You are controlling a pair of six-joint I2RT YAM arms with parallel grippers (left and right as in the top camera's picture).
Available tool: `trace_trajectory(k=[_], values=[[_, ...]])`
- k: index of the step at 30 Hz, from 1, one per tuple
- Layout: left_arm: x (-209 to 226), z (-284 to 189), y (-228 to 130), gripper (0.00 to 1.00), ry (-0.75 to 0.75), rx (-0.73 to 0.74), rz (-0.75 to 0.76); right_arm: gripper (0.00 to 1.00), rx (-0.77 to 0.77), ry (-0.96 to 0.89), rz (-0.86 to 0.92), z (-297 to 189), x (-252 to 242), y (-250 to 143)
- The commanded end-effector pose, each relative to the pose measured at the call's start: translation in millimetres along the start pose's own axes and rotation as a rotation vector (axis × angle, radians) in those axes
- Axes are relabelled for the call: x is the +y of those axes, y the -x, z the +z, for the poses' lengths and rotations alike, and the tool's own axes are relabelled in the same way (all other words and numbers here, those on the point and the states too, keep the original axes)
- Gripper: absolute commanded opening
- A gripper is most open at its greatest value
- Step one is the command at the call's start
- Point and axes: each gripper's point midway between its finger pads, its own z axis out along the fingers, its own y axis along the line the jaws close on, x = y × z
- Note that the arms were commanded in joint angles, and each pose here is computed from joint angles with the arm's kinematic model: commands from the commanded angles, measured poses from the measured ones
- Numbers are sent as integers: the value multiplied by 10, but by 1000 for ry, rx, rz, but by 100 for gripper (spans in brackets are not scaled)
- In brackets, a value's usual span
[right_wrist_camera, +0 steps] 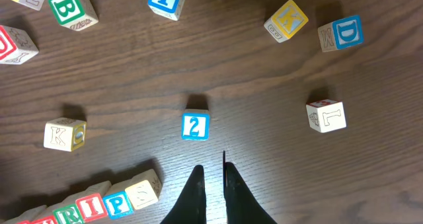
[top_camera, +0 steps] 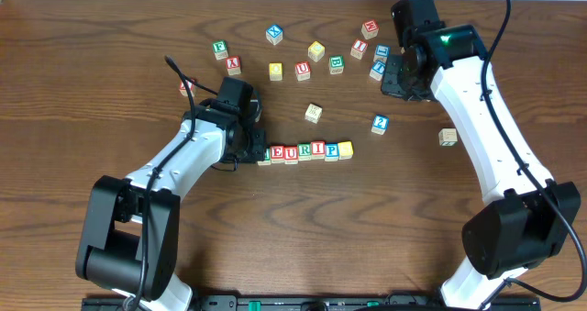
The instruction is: Spell out NEURIPS
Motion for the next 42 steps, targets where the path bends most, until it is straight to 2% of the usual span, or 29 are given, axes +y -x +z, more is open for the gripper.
trace_trajectory(k=[1, 42], values=[[-8, 44, -71, 8, -12, 22, 4, 5, -34, 14, -4, -108, -2, 79], [-81, -19, 41, 8, -41, -12, 11, 6, -39, 16, -7, -108, 1, 94]])
